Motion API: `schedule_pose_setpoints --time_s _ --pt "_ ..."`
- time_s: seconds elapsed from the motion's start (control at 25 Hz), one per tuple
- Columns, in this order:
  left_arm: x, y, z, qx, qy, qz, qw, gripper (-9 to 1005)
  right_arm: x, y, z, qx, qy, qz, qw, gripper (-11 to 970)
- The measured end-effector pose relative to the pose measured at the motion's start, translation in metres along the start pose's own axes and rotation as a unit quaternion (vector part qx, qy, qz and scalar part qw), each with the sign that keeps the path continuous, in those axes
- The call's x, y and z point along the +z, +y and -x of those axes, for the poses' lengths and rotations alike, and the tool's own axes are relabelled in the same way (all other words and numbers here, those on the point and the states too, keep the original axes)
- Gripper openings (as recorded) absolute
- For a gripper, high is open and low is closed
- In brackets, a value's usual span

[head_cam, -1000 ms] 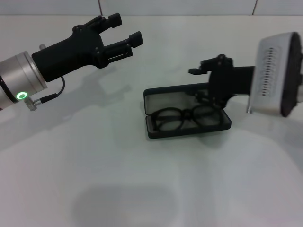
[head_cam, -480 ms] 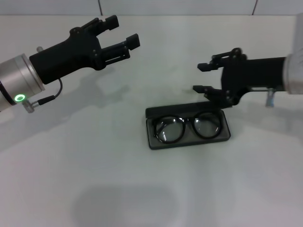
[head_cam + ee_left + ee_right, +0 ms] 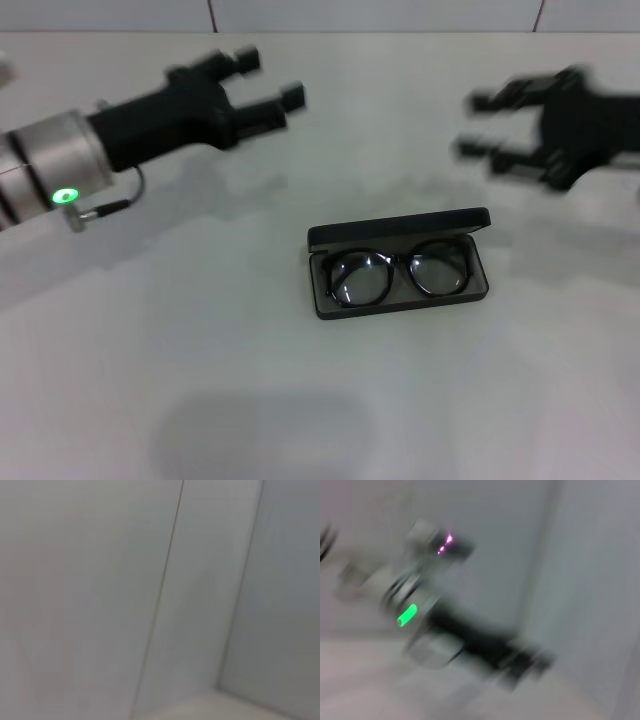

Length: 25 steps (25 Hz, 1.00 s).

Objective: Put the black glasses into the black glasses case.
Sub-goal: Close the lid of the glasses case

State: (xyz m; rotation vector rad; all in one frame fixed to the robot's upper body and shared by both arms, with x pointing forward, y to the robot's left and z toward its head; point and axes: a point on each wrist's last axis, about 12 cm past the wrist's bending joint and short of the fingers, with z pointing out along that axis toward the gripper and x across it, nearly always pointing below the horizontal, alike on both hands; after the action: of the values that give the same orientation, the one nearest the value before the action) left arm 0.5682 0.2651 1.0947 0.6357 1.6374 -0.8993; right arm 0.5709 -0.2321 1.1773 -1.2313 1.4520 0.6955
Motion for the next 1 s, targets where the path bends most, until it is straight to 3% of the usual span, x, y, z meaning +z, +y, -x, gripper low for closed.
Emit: schedule_pose_setpoints --time_s 0.16,0.36,0.56,0.72,1.0 --pt "0.018 0.000 0.002 -0.042 0.086 -0.030 0.995 884 -0.038 -0.009 -0.015 0.092 -0.101 -0.109 0.985 461" --pt "0.043 -0.006 0.005 -0.060 0.161 -0.060 0.983 884 -0.063 -0.005 -0.039 0.137 -0.174 -0.167 0.961 463" --pt "0.065 -0.015 0.010 -0.048 0.186 -0.082 0.978 884 -0.067 -0.003 -0.050 0.142 -0.172 -0.176 0.959 465" --pt "0.075 -0.012 0.014 -0.043 0.188 -0.065 0.979 884 -0.063 -0.002 -0.050 0.129 -0.164 -0.170 0.963 467" --pt "0.088 -0.018 0.003 -0.013 0.232 -0.062 0.971 884 -0.060 -0.003 -0.050 0.122 -0.159 -0.169 0.965 470"
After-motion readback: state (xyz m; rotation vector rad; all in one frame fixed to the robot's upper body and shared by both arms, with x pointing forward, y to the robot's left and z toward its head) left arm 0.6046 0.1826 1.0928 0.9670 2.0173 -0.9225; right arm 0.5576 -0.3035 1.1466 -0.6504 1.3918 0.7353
